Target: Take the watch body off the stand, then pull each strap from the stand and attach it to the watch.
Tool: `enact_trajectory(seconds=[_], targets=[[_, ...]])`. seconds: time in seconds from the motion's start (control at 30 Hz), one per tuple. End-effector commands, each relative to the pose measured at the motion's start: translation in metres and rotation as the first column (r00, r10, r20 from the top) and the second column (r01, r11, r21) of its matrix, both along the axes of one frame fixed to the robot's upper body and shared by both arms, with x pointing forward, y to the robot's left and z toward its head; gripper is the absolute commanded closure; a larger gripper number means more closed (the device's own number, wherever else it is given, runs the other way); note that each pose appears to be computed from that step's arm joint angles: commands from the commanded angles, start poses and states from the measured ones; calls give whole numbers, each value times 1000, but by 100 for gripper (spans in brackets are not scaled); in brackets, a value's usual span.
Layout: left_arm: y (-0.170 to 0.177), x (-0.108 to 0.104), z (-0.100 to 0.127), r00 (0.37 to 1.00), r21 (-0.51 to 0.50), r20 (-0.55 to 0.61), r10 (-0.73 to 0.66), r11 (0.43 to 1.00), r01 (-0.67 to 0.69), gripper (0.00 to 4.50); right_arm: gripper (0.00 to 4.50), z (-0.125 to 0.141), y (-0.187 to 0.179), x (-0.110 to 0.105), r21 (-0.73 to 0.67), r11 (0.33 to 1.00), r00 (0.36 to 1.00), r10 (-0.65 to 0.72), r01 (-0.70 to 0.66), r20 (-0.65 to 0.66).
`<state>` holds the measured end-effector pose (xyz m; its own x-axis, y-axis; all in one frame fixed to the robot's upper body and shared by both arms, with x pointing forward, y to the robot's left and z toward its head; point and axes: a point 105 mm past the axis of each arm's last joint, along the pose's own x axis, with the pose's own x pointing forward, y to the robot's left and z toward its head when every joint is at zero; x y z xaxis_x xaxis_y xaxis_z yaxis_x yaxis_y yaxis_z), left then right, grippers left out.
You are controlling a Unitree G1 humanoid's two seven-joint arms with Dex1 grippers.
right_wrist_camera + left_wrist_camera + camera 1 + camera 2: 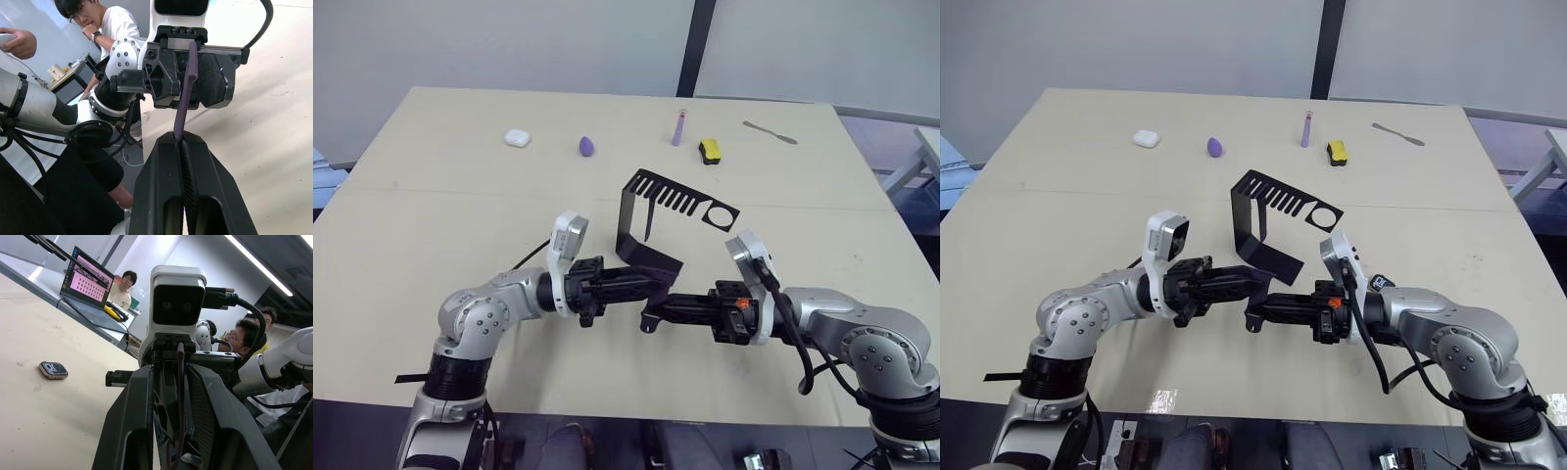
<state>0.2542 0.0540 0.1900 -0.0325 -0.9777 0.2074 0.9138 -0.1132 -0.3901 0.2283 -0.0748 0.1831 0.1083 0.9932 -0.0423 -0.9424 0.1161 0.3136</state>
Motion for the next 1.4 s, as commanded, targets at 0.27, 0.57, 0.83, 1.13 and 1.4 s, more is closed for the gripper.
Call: enact_trajectory(seconds=[0.27,0.57,0.83,1.13,1.4], targets=[[-3,-8,8,999,-28,19,-40,999,40,333,450,10,-2,0,25,1000,999,1,-2,34],[-4,-10,8,999,-35,15,-45,998,45,333,450,10,-1,1,26,1000,999,-1,0,34],[-4,-14,9,997,-57,0,-75,996,75,446,450,11,-1,3,31,999,999,-10,9,38],[-3,-13,8,998,-59,0,-70,996,70,446,450,12,-1,3,34,999,999,-15,14,45],[-3,-11,7,998,-62,8,-60,996,60,446,450,15,-2,5,28,999,997,-31,29,74]])
